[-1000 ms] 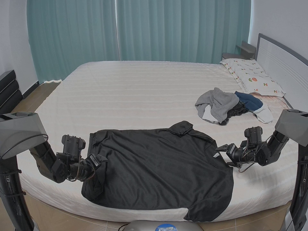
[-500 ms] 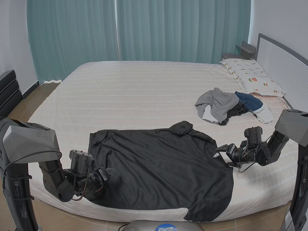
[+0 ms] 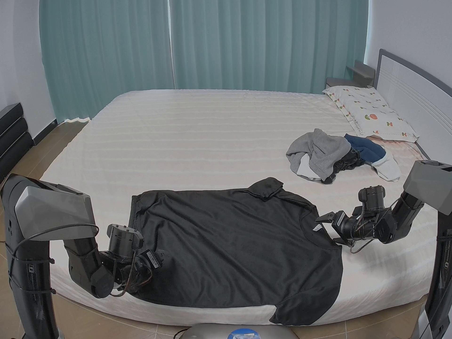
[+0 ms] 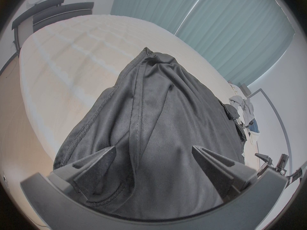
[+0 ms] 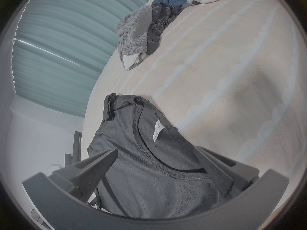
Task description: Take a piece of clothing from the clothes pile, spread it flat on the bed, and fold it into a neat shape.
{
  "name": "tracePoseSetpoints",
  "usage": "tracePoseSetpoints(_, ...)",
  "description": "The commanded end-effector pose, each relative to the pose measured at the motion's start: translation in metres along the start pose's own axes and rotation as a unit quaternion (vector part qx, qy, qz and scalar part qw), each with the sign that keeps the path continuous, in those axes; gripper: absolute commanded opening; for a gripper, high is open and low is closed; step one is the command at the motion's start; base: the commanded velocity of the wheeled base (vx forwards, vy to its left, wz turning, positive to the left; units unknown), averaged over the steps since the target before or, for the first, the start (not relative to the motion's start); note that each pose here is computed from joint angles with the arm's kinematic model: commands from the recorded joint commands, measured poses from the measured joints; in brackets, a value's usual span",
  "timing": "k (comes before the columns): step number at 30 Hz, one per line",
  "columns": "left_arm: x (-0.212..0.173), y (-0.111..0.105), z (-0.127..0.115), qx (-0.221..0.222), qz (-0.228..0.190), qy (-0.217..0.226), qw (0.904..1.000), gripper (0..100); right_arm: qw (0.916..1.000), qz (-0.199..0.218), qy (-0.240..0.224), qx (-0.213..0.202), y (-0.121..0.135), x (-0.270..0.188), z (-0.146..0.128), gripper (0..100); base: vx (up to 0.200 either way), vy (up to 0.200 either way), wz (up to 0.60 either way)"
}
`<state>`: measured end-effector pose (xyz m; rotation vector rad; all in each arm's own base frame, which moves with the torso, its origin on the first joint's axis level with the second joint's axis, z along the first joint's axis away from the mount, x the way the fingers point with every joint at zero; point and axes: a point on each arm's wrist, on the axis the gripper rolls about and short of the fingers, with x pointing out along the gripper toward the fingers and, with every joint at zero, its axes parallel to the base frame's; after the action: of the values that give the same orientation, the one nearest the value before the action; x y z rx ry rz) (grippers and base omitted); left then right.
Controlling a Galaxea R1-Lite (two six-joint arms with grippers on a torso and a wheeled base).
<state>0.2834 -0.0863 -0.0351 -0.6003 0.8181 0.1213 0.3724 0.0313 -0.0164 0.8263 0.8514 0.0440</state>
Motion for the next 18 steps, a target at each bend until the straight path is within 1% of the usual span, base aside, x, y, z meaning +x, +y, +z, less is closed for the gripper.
tracePoseSetpoints(1,0.004,0.002,-0.001,-0.001,0.008,-0.003,1.0,100,1.0,0.0,0.001,0.0,0.0,0.0,0.0,100,0.0,0.0,0.0)
tracePoseSetpoints(2,0.003,0.002,-0.001,0.0,0.012,-0.007,0.9999,100,1.0,0.0,0.001,0.0,0.0,0.0,0.0,100,0.0,0.0,0.0)
tracePoseSetpoints(3,0.002,0.003,-0.001,0.001,0.013,-0.006,0.9999,0,1.0,0.0,0.001,0.0,0.0,0.0,0.0,100,0.0,0.0,0.0)
tracePoseSetpoints(8,-0.001,0.008,-0.002,0.02,0.023,-0.002,0.9995,0,1.0,0.0,0.001,0.0,0.0,0.0,0.0,100,0.0,0.0,0.0)
tracePoseSetpoints(13,-0.009,0.007,0.003,0.019,0.023,-0.01,0.9995,0,1.0,0.0,0.001,0.0,0.0,0.0,0.0,100,0.0,0.0,0.0)
tracePoseSetpoints(16,-0.013,0.011,0.006,0.016,0.027,-0.015,0.9994,0,1.0,0.0,0.001,0.0,0.0,0.0,0.0,100,0.0,0.0,0.0)
tracePoseSetpoints(18,-0.017,0.018,0.01,0.027,0.037,-0.019,0.9988,0,1.0,0.0,0.0,0.0,0.0,0.0,0.0,100,0.0,0.0,0.0)
